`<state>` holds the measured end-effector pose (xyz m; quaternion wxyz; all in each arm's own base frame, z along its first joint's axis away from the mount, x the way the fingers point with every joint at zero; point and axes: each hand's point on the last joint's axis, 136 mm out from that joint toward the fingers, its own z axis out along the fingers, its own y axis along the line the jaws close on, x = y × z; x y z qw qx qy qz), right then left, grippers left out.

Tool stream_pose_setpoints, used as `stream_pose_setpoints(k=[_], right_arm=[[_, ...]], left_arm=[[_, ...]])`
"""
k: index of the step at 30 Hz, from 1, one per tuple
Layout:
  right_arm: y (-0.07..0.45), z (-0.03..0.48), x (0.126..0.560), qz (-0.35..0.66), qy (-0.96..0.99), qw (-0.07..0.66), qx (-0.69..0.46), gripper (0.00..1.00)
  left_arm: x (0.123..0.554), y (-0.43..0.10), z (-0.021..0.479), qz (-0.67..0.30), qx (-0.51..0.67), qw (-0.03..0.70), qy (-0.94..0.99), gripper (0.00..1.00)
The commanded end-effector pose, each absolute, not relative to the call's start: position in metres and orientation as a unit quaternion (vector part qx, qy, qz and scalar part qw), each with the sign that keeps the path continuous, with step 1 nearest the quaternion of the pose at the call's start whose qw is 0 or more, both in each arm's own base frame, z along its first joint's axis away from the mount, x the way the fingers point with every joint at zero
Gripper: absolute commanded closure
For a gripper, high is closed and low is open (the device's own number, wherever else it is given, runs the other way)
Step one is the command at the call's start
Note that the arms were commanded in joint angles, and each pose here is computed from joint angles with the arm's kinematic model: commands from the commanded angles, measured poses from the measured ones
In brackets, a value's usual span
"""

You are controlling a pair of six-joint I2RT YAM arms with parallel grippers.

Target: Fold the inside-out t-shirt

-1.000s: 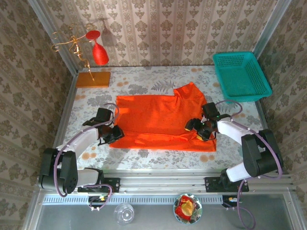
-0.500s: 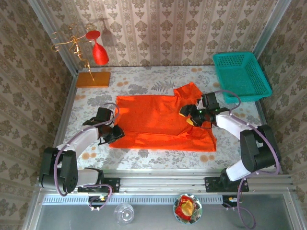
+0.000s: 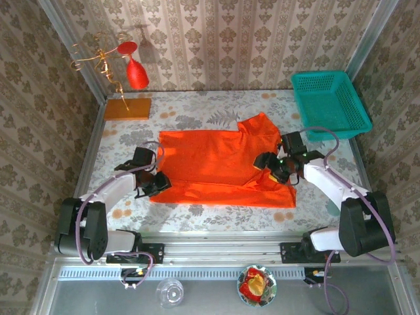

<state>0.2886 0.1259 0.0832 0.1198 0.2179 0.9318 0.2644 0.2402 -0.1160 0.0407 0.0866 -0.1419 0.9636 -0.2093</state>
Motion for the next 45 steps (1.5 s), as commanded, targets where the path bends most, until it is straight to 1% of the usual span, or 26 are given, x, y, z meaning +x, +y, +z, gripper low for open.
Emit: stream_pose_setpoints(k=[1,5,10,13,15,19,25,30,34,37,40,45], right_arm=[[0.133,0.065,0.274,0.266,0.934,0.086,0.223,0.20],[0.156,0.063,0.285,0.310,0.922,0.073,0.219,0.19],[0.186,0.075,0.323,0.390,0.890,0.086,0.220,0.20],[0.194,0.082,0.342,0.404,0.885,0.096,0.209,0.21],[0.196,0.085,0.347,0.406,0.885,0.098,0.205,0.22],[0.190,0.085,0.337,0.390,0.893,0.097,0.202,0.22],[0.177,0.080,0.307,0.362,0.904,0.088,0.208,0.22],[0.190,0.081,0.293,0.380,0.902,0.074,0.193,0.22],[0.205,0.081,0.295,0.393,0.900,0.068,0.176,0.22],[0.209,0.080,0.306,0.392,0.901,0.076,0.172,0.22],[0.207,0.064,0.317,0.372,0.909,0.084,0.167,0.22],[0.215,0.033,0.318,0.385,0.905,0.050,0.173,0.24]], left_arm=[[0.246,-0.120,0.048,-0.219,-0.133,0.091,0.962,0.77],[0.246,-0.120,0.049,-0.217,-0.133,0.091,0.963,0.77],[0.246,-0.119,0.052,-0.214,-0.132,0.093,0.963,0.77],[0.245,-0.117,0.055,-0.212,-0.133,0.098,0.963,0.77],[0.243,-0.115,0.056,-0.210,-0.133,0.100,0.963,0.77],[0.240,-0.113,0.055,-0.210,-0.136,0.101,0.963,0.77],[0.237,-0.114,0.050,-0.211,-0.135,0.093,0.964,0.77],[0.236,-0.114,0.047,-0.209,-0.133,0.089,0.965,0.77],[0.239,-0.115,0.048,-0.211,-0.133,0.090,0.964,0.77],[0.240,-0.115,0.049,-0.211,-0.133,0.091,0.964,0.77],[0.240,-0.115,0.048,-0.210,-0.133,0.091,0.964,0.77],[0.239,-0.114,0.047,-0.209,-0.136,0.089,0.964,0.77]])
